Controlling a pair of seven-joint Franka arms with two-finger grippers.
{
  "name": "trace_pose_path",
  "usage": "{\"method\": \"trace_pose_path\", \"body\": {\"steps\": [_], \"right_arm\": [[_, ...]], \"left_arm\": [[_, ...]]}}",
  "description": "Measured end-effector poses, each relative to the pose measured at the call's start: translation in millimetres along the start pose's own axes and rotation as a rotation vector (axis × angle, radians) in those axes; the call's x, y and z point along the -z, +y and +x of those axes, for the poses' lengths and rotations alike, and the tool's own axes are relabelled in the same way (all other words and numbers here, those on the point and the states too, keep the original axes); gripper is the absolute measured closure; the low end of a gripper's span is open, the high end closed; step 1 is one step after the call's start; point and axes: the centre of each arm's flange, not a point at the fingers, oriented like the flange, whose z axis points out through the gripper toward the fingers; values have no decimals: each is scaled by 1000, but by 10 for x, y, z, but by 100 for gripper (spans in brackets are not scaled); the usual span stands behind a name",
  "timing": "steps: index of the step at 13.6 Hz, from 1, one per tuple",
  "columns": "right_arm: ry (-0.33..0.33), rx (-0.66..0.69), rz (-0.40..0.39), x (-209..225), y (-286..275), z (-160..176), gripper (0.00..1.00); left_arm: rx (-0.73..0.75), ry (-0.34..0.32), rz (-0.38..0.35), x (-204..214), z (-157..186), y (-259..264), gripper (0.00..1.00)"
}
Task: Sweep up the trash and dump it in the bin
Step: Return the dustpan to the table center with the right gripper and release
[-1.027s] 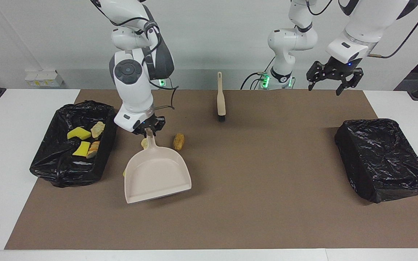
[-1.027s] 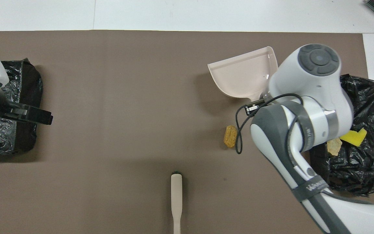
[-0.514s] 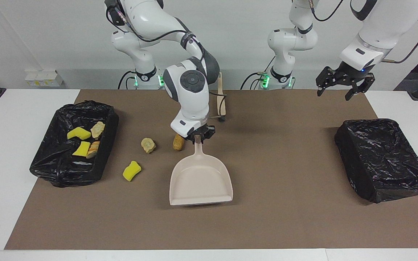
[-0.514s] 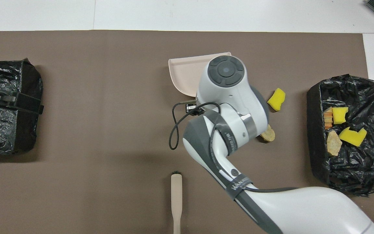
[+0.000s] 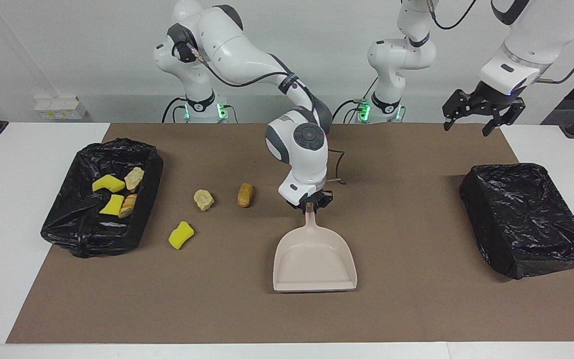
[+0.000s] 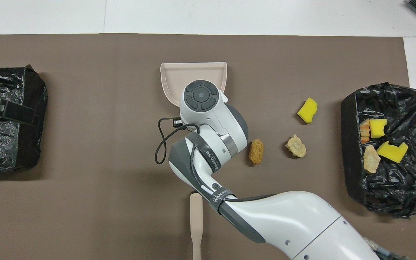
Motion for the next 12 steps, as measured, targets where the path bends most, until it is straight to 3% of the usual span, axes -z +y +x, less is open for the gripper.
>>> {"method": "trace_pose_path", "body": {"steps": [3,7,9,12], "right_arm": [[0,-41,0,12,13,13,67],[15,-76,41,221,51,94,29],[31,-90,61,408,105,135,4],[21,-93,69,687,117,60,0]], "left_arm": [[-7,0,0,-1,3,33,0],[-11,-2,0,-9,8,57,0],[-17,-2,0,-10,10,86,0],[-20,-2,7,-7,10,102,0]]}}
